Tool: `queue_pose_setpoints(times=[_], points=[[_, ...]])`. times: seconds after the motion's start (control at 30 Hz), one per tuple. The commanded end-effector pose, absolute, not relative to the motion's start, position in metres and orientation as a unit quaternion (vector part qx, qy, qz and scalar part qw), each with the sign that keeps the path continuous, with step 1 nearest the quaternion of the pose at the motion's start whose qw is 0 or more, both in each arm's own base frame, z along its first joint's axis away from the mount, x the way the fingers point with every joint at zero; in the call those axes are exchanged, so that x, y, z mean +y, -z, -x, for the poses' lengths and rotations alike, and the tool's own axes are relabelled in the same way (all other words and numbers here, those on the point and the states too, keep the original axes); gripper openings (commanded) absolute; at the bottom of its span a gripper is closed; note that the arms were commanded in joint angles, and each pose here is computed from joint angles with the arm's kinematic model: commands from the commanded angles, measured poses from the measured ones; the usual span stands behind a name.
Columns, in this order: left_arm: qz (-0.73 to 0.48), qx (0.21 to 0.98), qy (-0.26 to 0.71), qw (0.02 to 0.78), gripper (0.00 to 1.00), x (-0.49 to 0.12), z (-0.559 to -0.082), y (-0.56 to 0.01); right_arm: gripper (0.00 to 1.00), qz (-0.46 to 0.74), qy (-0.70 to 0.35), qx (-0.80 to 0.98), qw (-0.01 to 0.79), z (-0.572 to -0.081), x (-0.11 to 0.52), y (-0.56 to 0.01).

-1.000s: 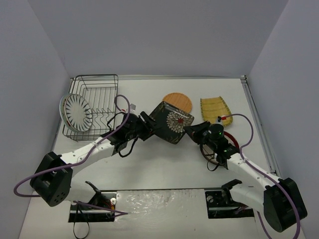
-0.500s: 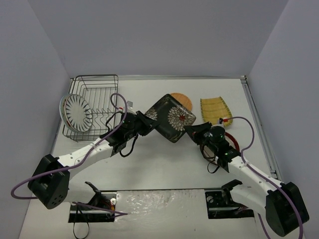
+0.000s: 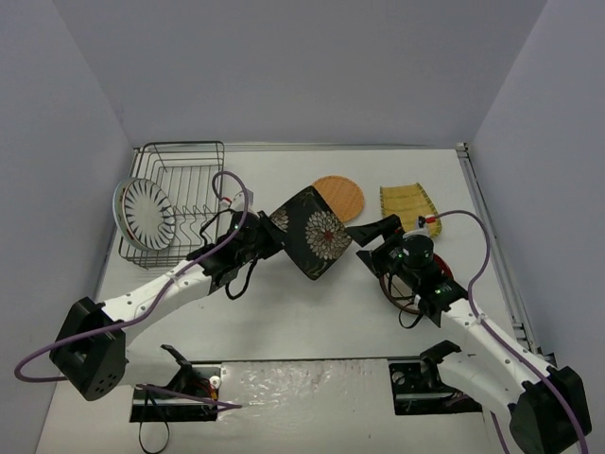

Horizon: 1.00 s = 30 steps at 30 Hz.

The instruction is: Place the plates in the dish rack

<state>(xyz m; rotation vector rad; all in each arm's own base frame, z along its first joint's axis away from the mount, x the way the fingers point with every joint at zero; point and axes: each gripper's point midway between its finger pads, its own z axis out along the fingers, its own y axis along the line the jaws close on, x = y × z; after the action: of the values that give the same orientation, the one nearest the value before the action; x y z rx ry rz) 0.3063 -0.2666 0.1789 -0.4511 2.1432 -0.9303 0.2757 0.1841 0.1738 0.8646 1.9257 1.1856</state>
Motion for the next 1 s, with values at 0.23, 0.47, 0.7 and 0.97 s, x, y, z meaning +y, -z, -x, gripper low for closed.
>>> queue_pose_setpoints(times=[0.23, 0.47, 0.7, 0.97], points=[[0.078, 0.742, 0.201, 0.634, 0.0, -0.148, -0.334, -0.39, 0.94, -0.219, -0.368, 0.801, 0.418, -0.285, 0.169, -0.203], [0.069, 0.761, 0.054, 0.642, 0.0, -0.052, -0.345, -0.417, 0.94, -0.163, -0.364, 0.813, 0.425, -0.293, 0.17, -0.213], [0.112, 0.747, -0.043, 0.654, 0.0, 0.024, -0.363, -0.417, 0.94, -0.141, -0.366, 0.823, 0.411, -0.301, 0.166, -0.207], [0.135, 0.702, -0.116, 0.69, 0.0, 0.07, -0.395, -0.412, 0.94, -0.124, -0.366, 0.83, 0.403, -0.303, 0.159, -0.2]])
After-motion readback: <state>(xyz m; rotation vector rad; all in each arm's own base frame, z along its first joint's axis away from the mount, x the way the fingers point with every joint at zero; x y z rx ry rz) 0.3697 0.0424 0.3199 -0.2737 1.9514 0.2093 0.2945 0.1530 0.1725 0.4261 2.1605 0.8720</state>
